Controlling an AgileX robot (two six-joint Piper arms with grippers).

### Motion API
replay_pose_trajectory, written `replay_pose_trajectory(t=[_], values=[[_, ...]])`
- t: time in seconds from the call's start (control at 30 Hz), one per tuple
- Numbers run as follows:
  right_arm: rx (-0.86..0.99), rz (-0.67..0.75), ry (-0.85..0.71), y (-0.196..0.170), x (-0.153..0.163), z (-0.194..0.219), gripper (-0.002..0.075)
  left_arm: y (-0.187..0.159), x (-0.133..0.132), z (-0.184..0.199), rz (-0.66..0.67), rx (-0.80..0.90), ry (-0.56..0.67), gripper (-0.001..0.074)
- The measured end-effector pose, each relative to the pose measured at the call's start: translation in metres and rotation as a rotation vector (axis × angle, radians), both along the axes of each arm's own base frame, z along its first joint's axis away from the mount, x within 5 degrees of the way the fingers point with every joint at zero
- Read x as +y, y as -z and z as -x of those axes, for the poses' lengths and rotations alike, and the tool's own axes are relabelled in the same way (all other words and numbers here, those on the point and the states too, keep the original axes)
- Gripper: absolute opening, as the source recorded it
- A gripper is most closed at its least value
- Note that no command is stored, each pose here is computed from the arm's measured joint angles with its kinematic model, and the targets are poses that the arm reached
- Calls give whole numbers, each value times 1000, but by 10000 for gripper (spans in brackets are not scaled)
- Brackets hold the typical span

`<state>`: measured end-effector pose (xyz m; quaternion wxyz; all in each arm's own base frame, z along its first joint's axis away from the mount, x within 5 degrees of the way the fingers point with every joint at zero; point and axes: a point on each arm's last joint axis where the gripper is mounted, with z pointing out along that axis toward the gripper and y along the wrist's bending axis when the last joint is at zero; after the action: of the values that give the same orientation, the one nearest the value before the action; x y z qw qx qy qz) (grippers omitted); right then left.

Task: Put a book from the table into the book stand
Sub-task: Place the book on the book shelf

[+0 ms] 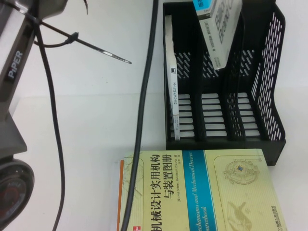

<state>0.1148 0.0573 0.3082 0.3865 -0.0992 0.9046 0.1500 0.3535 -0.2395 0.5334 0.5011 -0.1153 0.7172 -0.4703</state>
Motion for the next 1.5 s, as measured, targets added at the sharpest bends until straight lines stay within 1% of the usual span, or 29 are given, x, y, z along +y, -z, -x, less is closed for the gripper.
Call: replay_pose_trajectory(t=[0.1, 0.37, 0.6, 0.7, 0.87, 1.1, 1.5], values=[[0, 0, 0, 0, 0, 0, -4, 6, -1, -6, -14, 10, -26, 190], [0, 0, 0, 0, 0, 0, -4, 35, -11, -26, -45, 100, -60, 190], [0, 0, 0, 0, 0, 0, -4, 44, -16, -31, -39, 128, -63, 190], [-3, -2, 0, 0, 0, 0, -4, 50, -25, -32, -53, 132, -56, 190], [2, 1, 0, 1, 1, -2, -4, 70, -42, -36, -112, 152, -56, 190], [15, 7, 0, 3, 2, -4, -4, 98, -50, -50, -195, 199, -87, 190], [-5, 9, -8, 2, 3, -5, -4, 137, -64, -68, -199, 279, -98, 190]])
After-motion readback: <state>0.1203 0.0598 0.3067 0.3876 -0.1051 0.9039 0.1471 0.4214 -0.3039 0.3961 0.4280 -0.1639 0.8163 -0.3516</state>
